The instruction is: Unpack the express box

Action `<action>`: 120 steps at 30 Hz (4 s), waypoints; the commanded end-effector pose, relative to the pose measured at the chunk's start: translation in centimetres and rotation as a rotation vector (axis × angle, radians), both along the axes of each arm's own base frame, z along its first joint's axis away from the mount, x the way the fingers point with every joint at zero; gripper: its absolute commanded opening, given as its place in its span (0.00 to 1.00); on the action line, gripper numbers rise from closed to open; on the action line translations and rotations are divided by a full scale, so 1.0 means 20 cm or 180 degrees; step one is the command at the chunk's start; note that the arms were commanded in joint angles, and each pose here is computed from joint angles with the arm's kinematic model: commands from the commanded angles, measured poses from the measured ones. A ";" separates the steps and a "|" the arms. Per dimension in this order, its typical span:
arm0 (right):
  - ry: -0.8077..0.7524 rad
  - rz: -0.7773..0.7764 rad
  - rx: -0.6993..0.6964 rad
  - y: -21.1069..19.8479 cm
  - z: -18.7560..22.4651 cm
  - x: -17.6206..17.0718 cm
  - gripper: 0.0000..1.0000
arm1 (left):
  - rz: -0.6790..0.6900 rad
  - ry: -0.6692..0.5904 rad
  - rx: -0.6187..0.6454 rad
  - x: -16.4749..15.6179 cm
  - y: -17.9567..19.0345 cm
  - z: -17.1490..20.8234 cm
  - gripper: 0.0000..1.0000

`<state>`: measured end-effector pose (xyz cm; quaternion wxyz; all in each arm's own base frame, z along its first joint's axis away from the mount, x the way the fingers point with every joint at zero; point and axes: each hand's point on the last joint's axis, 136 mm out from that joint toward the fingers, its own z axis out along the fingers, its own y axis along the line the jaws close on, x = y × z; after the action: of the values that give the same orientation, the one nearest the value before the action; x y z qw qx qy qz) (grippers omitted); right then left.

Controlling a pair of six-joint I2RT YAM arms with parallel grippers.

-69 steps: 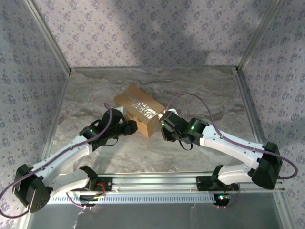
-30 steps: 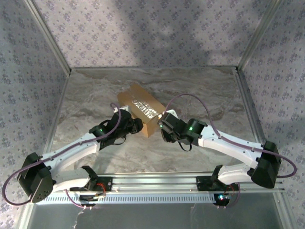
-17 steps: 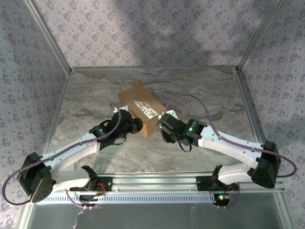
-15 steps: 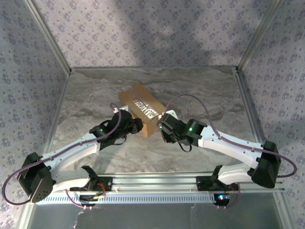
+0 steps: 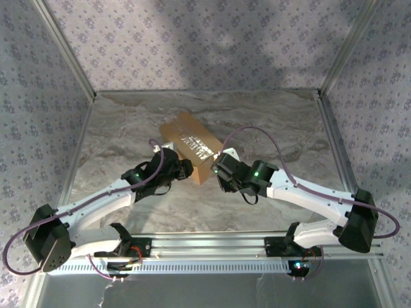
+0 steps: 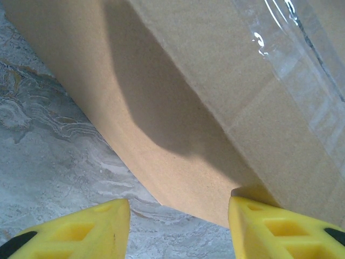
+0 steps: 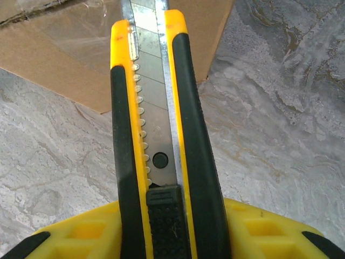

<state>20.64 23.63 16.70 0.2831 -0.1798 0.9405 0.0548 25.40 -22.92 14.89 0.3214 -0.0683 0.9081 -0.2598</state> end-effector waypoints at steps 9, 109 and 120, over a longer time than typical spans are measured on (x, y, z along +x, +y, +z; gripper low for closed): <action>-0.0006 0.0140 0.0215 0.10 0.07 0.00 0.00 | 0.0027 -0.0101 -0.0103 0.04 -0.06 0.09 0.52; -0.0009 0.0218 0.0298 0.16 0.03 -0.07 0.00 | 0.0059 -0.0148 -0.0024 0.05 -0.09 0.11 0.52; 0.0029 0.0300 0.0285 0.23 0.00 -0.10 0.00 | 0.0126 -0.0184 -0.0002 0.05 -0.06 0.12 0.52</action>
<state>18.54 27.17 16.14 0.2777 -0.2136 0.9312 0.1003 26.08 -23.93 15.14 0.3315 -0.0721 0.9096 -0.2397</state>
